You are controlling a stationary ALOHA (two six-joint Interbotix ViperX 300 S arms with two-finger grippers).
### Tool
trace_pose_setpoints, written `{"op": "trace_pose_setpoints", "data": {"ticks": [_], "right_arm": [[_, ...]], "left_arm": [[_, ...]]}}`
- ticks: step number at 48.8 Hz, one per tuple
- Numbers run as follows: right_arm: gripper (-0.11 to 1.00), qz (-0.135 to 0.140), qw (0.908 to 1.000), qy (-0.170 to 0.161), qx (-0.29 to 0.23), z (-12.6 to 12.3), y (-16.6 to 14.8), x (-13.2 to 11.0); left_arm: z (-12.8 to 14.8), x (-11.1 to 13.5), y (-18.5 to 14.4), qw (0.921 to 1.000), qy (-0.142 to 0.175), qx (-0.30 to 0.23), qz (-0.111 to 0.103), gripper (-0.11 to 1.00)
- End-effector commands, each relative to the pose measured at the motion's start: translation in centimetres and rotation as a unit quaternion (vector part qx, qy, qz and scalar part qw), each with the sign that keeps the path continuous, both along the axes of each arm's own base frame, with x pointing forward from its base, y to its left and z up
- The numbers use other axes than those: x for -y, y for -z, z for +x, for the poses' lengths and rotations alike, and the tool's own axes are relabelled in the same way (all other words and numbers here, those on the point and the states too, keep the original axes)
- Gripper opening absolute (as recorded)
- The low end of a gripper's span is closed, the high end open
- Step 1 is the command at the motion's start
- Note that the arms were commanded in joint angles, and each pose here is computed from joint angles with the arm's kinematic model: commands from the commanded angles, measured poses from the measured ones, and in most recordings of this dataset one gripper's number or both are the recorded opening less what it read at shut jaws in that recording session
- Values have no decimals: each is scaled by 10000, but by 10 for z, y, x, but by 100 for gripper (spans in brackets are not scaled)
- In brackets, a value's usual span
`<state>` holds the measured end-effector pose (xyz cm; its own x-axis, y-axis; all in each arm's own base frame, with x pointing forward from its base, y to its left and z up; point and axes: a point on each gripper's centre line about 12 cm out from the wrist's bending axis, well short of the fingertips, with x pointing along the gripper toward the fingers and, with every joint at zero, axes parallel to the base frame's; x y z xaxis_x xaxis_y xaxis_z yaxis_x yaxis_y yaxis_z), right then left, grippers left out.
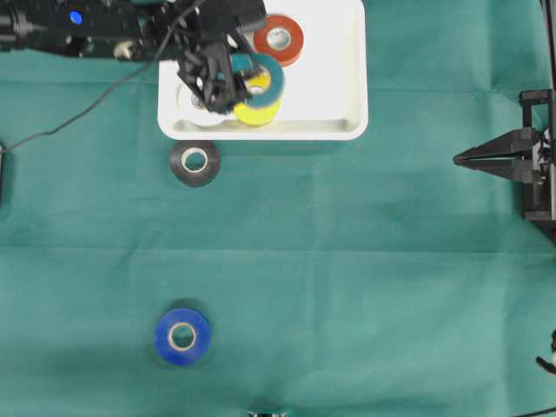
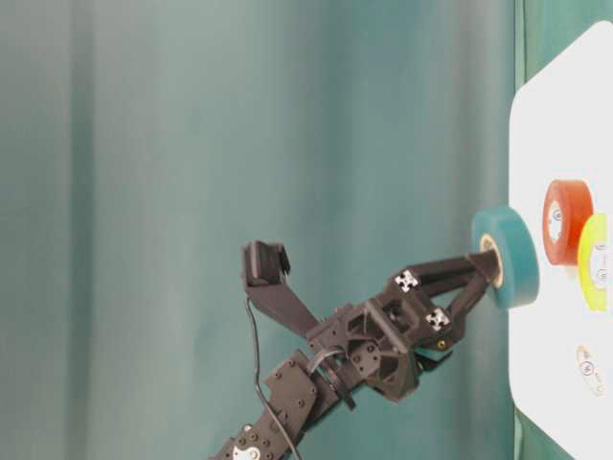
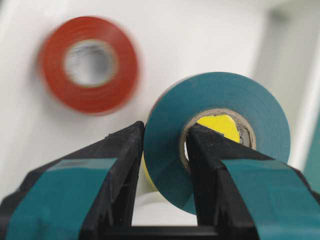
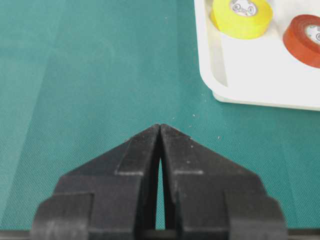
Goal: Put the tape into the white case with the left arm.
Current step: 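Carry the teal tape into the tray's upper left and release, then retract the open left gripper to the left edge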
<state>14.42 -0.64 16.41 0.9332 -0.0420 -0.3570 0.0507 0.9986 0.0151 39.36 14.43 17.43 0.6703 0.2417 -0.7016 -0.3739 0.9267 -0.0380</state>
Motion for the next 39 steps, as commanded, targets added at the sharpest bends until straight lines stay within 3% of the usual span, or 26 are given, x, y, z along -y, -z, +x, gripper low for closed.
{"op": "trace_pose_setpoints", "data": {"ticks": [1,26,39], "right_arm": [[-10,5,10000,0,77,2,-5,0],[-10,-2,10000,-2,77,2,-5,0],[-10,5,10000,8,77,2,-5,0]], "left_arm": [[-6,-13,-20,9995,-160,253,112,26],[-43,-56,2,9965,-832,-31,-7,26],[-46,-58,4,9961,-878,-59,-20,26]]}}
